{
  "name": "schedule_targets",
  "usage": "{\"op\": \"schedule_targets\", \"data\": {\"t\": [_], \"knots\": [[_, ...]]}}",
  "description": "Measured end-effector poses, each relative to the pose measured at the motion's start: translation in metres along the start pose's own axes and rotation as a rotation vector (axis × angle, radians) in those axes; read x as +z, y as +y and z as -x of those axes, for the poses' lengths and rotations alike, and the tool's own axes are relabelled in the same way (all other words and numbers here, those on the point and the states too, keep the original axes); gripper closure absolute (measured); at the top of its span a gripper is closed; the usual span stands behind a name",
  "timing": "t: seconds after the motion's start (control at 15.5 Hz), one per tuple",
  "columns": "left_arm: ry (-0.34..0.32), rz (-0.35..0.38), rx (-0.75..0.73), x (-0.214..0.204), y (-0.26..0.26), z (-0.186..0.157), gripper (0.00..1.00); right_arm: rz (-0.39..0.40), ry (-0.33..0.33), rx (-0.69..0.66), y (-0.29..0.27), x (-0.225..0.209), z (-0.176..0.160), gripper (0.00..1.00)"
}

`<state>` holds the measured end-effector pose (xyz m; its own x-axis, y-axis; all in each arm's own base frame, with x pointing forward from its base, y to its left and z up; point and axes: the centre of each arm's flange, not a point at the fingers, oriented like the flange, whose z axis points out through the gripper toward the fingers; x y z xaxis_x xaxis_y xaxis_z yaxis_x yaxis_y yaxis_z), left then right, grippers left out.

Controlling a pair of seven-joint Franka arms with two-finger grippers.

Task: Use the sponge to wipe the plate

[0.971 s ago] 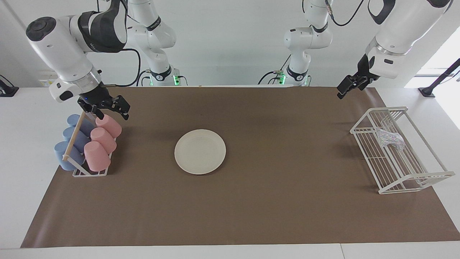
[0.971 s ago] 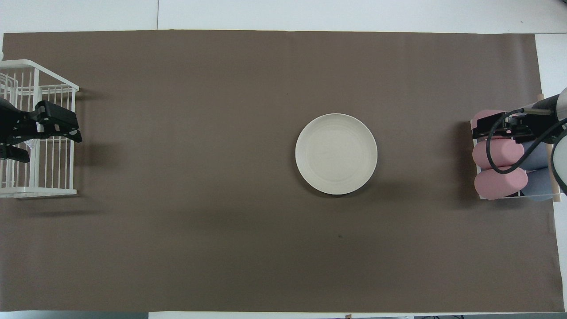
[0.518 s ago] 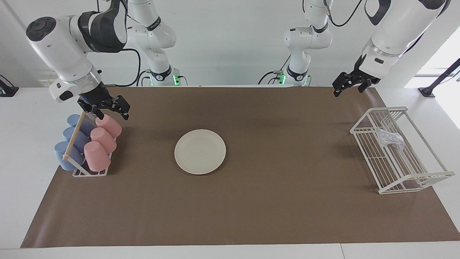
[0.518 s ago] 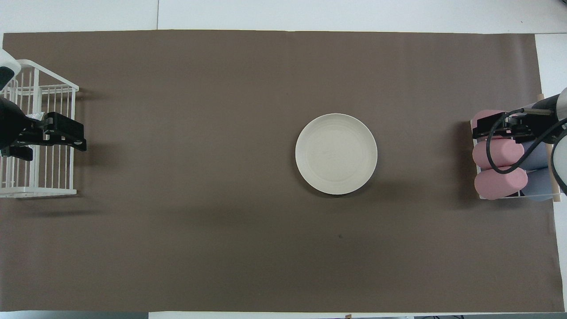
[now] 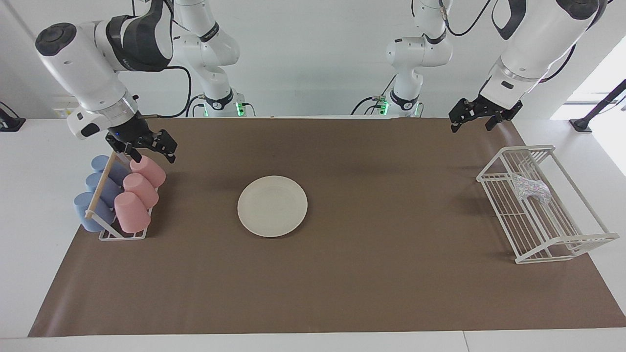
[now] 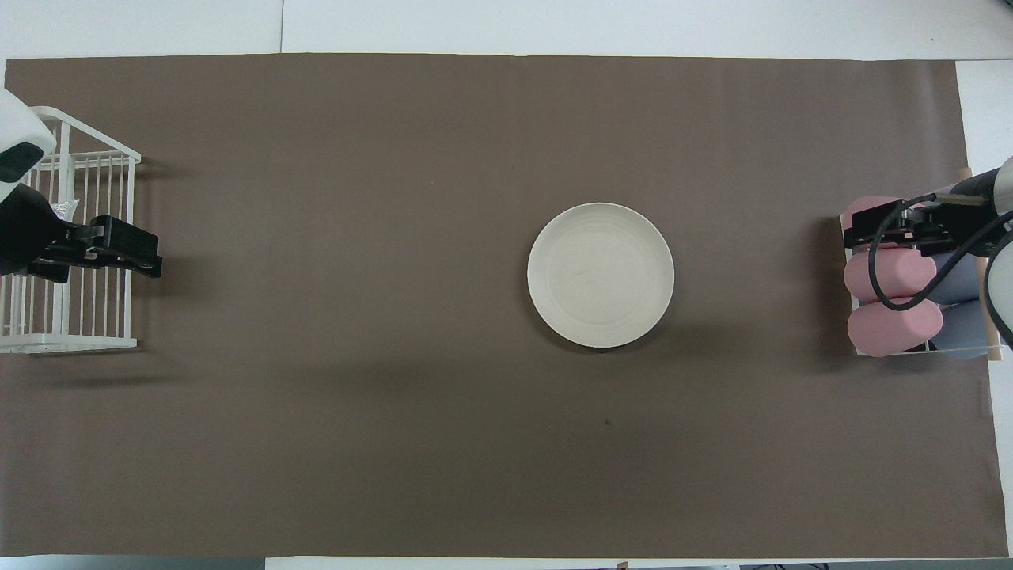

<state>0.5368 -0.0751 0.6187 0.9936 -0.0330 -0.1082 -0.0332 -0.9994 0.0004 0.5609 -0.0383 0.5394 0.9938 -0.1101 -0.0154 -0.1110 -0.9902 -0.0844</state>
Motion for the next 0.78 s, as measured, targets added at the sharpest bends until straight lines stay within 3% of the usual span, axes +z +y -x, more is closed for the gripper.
{"op": "schedule_targets", "data": {"t": [0.26, 0.52, 0.78], "knots": [[0.025, -0.032, 0.007, -0.002, -0.003, -0.002, 0.0, 0.0, 0.0, 0.0, 0.0, 0.0, 0.0, 0.0], [0.042, 0.022, -0.013, -0.005, -0.001, -0.004, 0.0, 0.0, 0.002, 0.027, 0.015, -0.001, 0.0, 0.0], [0.039, 0.03, -0.032, -0.004, -0.001, -0.004, 0.0, -0.001, -0.023, 0.049, 0.027, -0.003, 0.004, 0.0]]}}
